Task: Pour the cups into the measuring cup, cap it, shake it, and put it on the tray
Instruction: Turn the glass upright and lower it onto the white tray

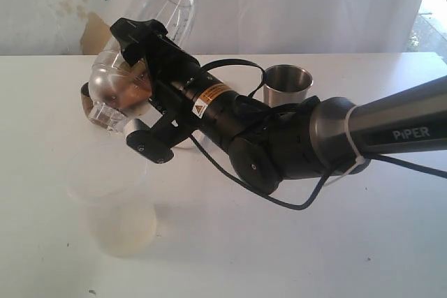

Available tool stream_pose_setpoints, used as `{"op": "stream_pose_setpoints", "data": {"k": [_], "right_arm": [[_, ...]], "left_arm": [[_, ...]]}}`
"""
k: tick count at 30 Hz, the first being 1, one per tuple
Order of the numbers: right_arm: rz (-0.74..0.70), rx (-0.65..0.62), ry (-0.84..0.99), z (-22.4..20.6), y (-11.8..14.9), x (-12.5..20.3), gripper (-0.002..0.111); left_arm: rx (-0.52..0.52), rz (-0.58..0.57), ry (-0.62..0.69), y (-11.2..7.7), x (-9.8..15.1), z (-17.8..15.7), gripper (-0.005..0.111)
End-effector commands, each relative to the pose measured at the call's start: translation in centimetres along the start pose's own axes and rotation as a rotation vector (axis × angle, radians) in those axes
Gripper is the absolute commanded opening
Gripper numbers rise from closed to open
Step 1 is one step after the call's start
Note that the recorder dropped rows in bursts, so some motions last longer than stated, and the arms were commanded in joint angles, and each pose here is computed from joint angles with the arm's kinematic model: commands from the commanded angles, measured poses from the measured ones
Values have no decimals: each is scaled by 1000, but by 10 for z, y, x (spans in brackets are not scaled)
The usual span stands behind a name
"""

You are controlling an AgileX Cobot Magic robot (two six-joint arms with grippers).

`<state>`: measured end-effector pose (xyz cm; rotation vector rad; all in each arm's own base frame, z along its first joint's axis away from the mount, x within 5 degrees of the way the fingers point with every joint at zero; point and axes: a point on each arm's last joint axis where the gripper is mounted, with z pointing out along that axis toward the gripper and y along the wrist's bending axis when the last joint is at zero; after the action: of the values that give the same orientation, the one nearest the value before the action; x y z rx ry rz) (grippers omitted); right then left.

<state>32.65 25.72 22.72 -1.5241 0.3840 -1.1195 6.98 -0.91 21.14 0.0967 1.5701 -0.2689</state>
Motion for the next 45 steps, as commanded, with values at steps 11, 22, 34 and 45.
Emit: {"op": "stream_pose_setpoints", "data": {"k": [11, 22, 34, 45], "right_arm": [[101, 22, 10, 0, -6, 3, 0], [815, 17, 131, 0, -1, 17, 0], [1787, 9, 266, 3, 36, 68, 0], [2038, -220, 251, 31, 88, 65, 0]], "left_arm": [[1, 11, 3, 0, 2, 0, 0], [1, 11, 3, 0, 2, 0, 0], [1, 11, 3, 0, 2, 0, 0], [-1, 11, 3, 0, 2, 0, 0]]}}
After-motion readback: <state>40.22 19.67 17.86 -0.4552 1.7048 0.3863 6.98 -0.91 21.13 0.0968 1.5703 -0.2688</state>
